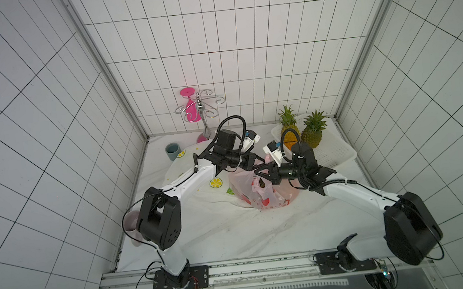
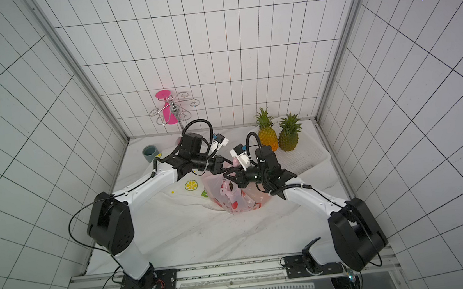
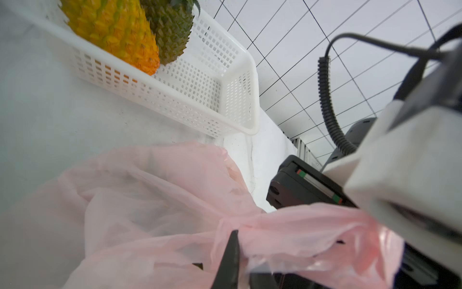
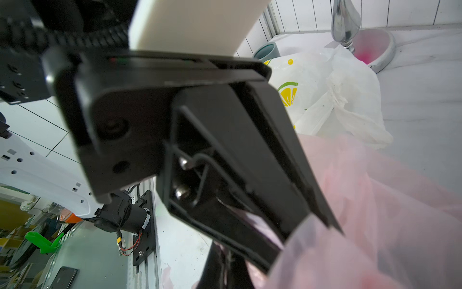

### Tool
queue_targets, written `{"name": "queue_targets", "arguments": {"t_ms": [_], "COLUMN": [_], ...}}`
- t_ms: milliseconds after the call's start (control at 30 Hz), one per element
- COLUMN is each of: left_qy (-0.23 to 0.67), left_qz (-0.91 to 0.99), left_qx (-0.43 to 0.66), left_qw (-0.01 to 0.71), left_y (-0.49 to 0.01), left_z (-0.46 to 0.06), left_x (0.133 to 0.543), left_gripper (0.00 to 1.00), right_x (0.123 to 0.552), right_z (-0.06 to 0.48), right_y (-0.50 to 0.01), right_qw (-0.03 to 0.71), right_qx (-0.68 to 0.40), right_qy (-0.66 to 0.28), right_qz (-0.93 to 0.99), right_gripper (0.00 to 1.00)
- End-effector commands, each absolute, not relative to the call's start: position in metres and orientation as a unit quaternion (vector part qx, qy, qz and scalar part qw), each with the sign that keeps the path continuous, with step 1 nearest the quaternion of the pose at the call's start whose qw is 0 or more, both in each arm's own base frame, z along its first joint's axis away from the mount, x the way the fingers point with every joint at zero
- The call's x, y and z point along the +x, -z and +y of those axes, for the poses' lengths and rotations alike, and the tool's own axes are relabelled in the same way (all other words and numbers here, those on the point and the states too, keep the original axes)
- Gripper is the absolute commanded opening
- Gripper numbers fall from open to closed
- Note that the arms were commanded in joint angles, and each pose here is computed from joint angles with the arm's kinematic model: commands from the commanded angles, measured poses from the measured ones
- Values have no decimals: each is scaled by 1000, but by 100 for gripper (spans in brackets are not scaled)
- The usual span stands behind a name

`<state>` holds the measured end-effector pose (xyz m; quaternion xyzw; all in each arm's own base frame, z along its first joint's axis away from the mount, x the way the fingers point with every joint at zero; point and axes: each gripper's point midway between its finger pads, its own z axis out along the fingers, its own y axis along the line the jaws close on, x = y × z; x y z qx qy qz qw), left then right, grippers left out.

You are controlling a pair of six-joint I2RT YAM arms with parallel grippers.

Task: Place the pineapple into a plastic bag & tie a knot
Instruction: Cross the plastic bag at the center of the board.

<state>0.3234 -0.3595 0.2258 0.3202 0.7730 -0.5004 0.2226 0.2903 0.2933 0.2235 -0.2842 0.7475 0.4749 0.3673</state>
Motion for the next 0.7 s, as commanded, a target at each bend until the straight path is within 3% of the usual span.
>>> {"name": "queue_targets", "arguments": {"t_ms": [0, 67, 200, 267, 500, 667], "left_qy": [512, 514, 533, 554, 588, 610], "left_qz": [765, 763, 747, 727, 686, 673], "left_qx": [335, 333, 328, 332, 362, 363], "left_qw": [201, 208, 225, 232, 228, 209], "left_y": [-224, -226, -236, -246, -263, -264], "left_z": [-367, -365, -360, -359, -365, -367], "left_x": [311, 315, 325, 327, 327, 327], "left_gripper": [0, 0, 0, 0, 0, 0], "right_x": [301, 302, 302, 303, 327, 336], "right_z": [301, 297, 277, 262, 216, 233], "right_y": [-295, -298, -314, -326, -341, -319], "right_qw": [445, 442, 454, 473, 529, 468], "right_qx": [-315, -317, -317, -315, -283, -330], "right_qy": [-483, -486, -489, -478, -437, -469], "right_qz": [685, 684, 674, 670, 670, 673], "right_gripper": [0, 1, 39, 54, 71, 71]}}
